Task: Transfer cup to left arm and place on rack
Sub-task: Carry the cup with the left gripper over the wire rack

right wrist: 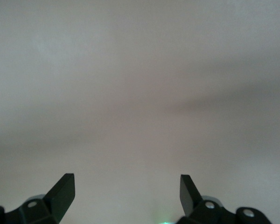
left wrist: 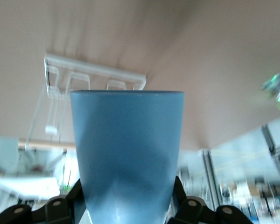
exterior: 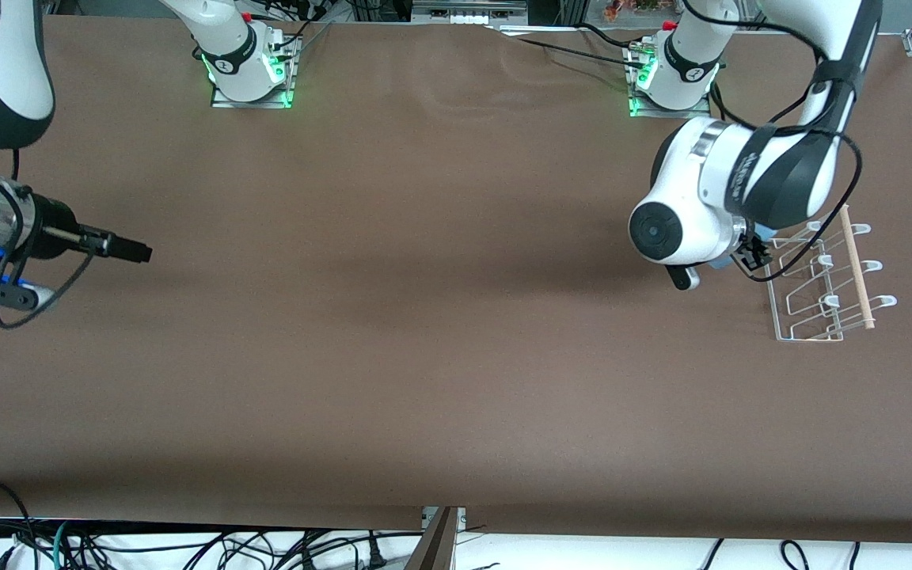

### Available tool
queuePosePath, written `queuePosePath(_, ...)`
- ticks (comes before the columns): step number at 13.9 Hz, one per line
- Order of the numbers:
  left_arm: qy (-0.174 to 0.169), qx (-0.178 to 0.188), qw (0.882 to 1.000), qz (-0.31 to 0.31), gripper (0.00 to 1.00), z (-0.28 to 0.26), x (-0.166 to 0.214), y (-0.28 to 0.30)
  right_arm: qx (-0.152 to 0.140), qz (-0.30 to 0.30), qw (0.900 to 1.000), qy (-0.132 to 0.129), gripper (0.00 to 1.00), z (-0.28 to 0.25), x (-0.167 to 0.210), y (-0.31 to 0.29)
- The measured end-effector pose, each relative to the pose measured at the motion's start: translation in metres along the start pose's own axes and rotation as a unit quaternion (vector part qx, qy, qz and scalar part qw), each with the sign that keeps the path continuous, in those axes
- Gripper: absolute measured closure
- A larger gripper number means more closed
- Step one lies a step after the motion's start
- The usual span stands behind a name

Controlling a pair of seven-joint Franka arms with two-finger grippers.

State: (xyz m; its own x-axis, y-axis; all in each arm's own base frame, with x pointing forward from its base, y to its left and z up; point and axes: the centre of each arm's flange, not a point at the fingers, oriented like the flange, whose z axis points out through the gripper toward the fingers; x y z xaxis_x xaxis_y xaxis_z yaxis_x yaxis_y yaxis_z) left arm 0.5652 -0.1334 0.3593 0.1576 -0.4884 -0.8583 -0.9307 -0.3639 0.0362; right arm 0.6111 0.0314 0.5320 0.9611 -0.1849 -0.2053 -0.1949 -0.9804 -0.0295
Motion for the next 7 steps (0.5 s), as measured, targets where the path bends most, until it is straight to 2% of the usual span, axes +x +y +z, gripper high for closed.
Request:
queuePosePath(2,-0.056,0.015,0.998,-0.002,0.27,0.018,0.015,-0.01,0.001,-0.038,0.999,0.005,0.0,-0.001,-0.021,0.006)
queuePosePath(5,-0.141,0.035,0.989,0.002,0.27,0.048,0.028,-0.016,0.002,-0.09,0.996,0.017,0.0,-0.001,-0.027,0.018)
queuePosePath(6,-0.165,0.05,0.985,0.005,0.27,0.062,0.029,-0.019,0.002,-0.102,0.995,0.018,0.0,0.0,-0.026,0.021)
queuePosePath(7,-0.174,0.057,0.983,0.009,0.27,0.078,0.03,-0.025,0.002,-0.113,0.993,0.018,0.0,0.002,-0.025,0.023)
